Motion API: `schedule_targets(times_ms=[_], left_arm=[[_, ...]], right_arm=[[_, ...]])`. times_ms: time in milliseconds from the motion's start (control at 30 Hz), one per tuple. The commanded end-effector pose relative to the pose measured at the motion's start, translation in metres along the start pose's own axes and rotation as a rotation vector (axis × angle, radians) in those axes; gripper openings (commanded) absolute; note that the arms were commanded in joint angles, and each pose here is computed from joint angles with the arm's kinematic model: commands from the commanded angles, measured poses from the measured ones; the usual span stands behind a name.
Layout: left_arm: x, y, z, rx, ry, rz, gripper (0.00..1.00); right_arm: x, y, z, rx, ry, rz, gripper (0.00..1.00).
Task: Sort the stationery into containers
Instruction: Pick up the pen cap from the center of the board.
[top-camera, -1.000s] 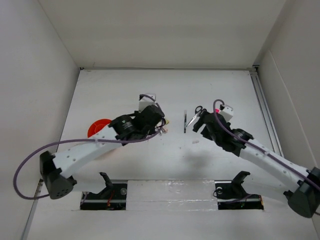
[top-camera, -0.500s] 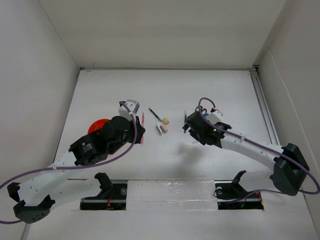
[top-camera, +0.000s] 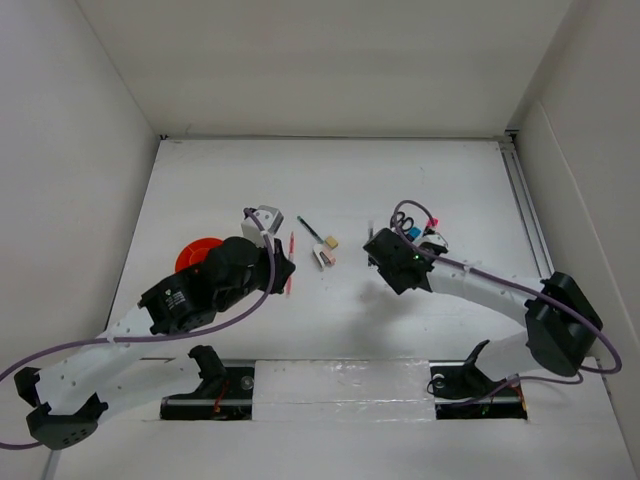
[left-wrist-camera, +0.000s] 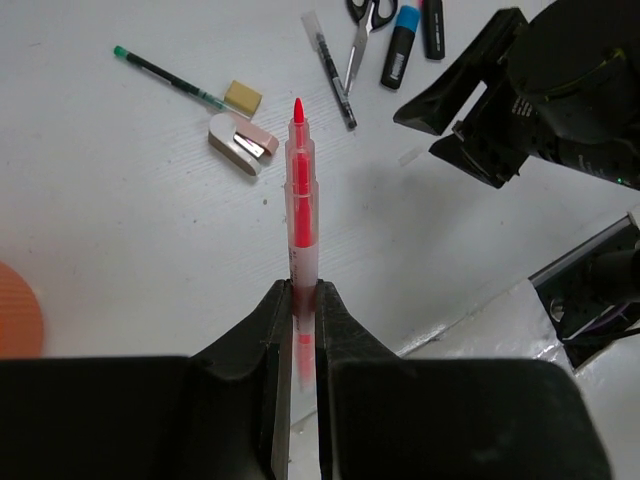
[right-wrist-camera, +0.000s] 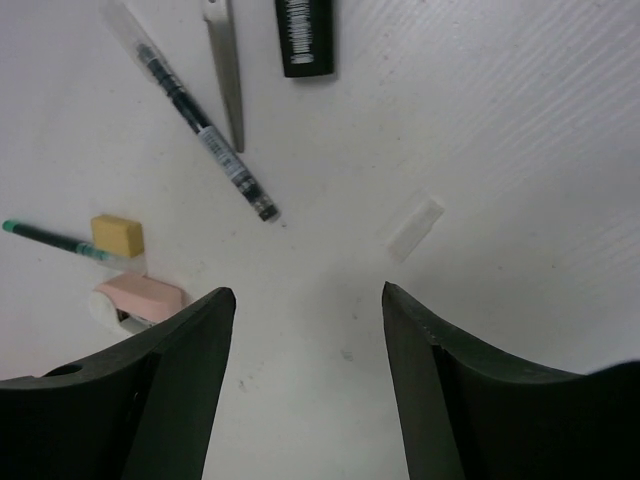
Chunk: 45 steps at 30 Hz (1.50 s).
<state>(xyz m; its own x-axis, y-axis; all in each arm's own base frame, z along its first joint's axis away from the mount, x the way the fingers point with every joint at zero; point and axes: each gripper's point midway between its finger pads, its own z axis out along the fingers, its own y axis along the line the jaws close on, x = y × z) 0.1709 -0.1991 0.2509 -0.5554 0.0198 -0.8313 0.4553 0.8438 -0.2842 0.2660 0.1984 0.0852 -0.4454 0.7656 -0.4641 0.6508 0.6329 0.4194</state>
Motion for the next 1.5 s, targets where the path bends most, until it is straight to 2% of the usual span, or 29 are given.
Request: schedule_targets(times_ms=[0,67,300,500,900,1000,1133,1467], left_arm=[[-0.008,-0.007,-0.003,0.041,-0.037,0.002,0.0],[-0.008,-0.007,-0.003,0.041,-0.037,0.002,0.0],[-0.006,-0.012,-0.005,0.062,-0.043,0.007,0.0],[-0.009,-0.012,-0.01,0.071,-0.06,-0.008,0.0],[-0.009,-0.015,-0.013,0.088,-0.064,-0.005,0.0],[-0.011,-0.015,-0.015,0.092,-0.072,-0.007,0.0],[-0.011,-0.015,-0.015,0.092,-0.072,-0.007,0.0],[-0.014,-0.016,-0.023,0.114,-0.094,-0.016,0.0]], right_arm=[[-0.012,-0.006,0.004,-0.037,-0.044,0.086,0.66],[-0.013,-0.009,0.006,-0.04,-0.039,0.1,0.6],[-0.003,-0.025,0.031,0.071,-0.019,0.06,0.59],[0.01,-0.032,0.05,0.151,0.033,0.054,0.51],[0.023,-0.057,0.058,0.268,0.063,0.048,0.5],[0.024,-0.066,0.06,0.294,0.06,0.044,0.47],[0.029,-0.075,0.06,0.314,0.079,0.037,0.35],[0.036,-0.09,0.065,0.385,0.123,-0.012,0.4]])
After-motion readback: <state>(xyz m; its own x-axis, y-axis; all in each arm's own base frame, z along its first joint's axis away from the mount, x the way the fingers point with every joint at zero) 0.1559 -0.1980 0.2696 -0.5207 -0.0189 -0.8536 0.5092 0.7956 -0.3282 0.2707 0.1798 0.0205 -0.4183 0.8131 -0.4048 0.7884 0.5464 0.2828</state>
